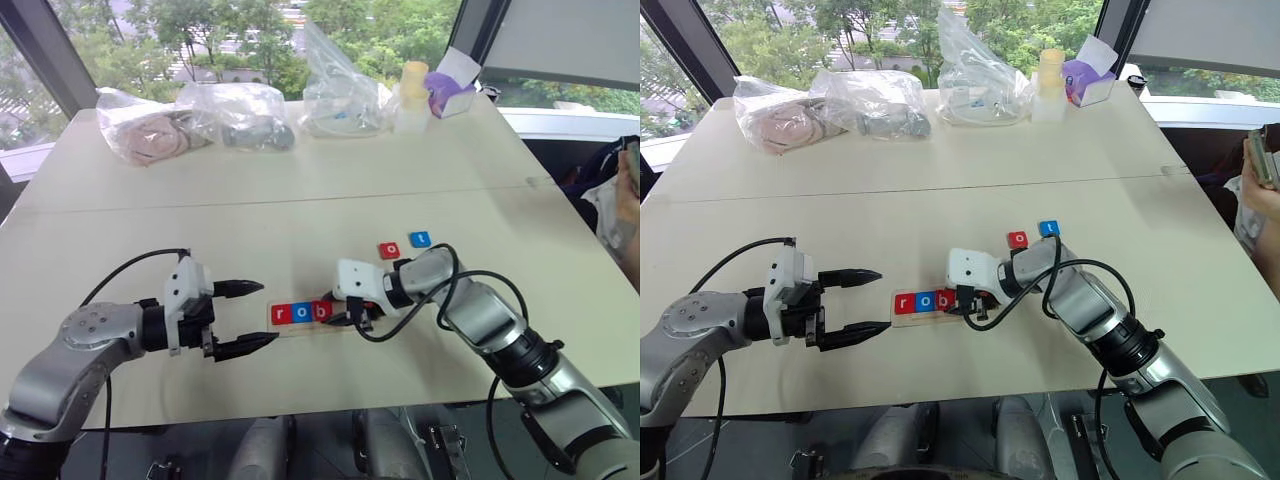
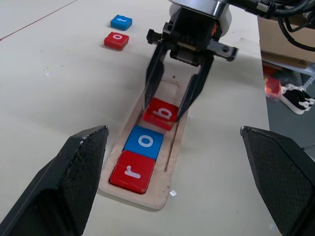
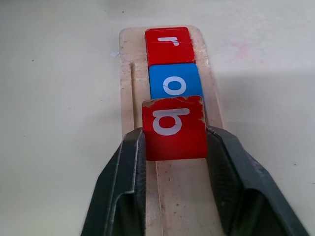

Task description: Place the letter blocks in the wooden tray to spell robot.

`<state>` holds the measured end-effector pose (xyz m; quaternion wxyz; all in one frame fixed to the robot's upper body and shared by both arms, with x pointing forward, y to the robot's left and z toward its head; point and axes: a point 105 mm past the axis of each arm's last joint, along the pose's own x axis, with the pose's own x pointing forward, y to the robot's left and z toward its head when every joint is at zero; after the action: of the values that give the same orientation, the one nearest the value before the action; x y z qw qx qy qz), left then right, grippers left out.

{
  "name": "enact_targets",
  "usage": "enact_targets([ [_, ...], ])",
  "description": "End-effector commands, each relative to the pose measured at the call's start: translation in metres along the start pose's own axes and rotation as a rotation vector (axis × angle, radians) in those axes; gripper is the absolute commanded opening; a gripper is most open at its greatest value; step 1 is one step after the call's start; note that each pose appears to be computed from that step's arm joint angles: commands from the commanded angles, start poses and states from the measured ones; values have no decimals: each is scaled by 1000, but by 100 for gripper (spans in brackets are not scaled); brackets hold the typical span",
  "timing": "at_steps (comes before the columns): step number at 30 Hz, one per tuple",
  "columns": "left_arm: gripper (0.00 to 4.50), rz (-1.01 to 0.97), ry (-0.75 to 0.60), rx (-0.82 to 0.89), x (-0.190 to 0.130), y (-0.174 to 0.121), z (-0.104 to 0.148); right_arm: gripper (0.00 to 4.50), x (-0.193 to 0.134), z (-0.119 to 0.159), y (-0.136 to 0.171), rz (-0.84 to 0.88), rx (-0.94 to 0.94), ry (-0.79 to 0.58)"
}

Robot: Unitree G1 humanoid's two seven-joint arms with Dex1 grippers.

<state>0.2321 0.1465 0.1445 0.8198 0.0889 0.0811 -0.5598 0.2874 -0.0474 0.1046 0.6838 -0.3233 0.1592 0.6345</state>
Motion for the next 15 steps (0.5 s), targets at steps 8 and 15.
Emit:
enact_targets([
  [8,450,1,-24,31,0,-3,9,447,-2,9,-4,-21,-47,-14],
  [15,450,-4,-26,30,2,-4,9,447,-8,12,-16,-83,-6,-40],
])
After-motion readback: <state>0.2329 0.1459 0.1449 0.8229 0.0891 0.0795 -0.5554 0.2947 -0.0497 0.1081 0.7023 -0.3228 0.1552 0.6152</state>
